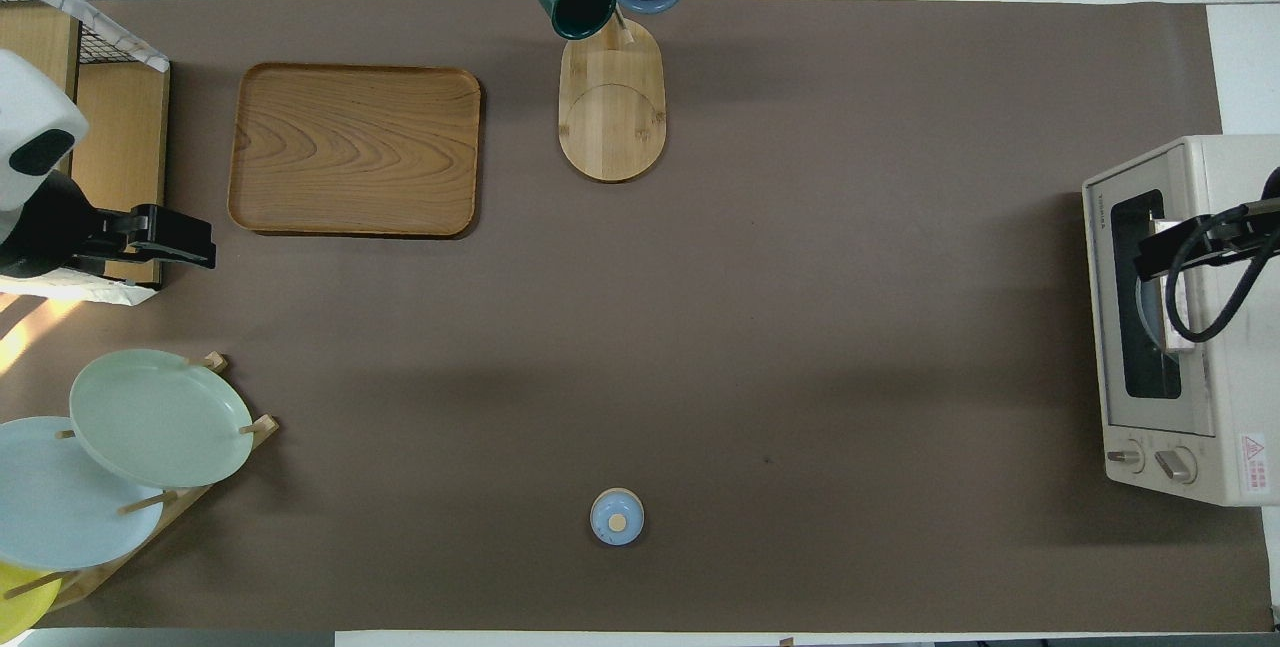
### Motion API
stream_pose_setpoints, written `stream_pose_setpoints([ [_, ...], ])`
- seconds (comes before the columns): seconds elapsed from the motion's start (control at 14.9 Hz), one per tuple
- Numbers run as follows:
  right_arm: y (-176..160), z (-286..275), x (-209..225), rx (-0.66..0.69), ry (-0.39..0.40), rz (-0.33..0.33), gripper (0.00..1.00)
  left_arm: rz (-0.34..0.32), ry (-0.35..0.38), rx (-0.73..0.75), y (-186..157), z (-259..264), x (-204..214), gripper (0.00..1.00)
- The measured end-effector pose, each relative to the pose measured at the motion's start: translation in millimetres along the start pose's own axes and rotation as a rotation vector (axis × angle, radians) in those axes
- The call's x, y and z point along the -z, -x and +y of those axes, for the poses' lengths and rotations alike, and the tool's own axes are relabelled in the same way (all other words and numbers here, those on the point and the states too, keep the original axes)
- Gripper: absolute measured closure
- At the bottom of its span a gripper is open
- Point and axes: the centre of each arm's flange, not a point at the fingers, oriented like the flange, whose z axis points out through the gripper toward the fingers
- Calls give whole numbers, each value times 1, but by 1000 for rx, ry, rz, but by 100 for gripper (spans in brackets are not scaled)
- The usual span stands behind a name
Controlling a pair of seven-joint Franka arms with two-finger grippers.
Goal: Put eggplant into oven
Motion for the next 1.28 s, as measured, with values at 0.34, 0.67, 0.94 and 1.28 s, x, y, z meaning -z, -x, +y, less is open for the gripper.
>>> stream_pose_setpoints([
  [0.34,0,0,1,-12,0,1,0,0,0,0,0,0,0,0],
  [0.67,0,-2,3,-103,-16,8,0,0,0,0,0,0,0,0],
  [0.94,0,-3,3,-132,-22,9,0,0,0,0,0,0,0,0],
  [1.28,0,-3,3,-168,-22,10,0,0,0,0,0,0,0,0],
])
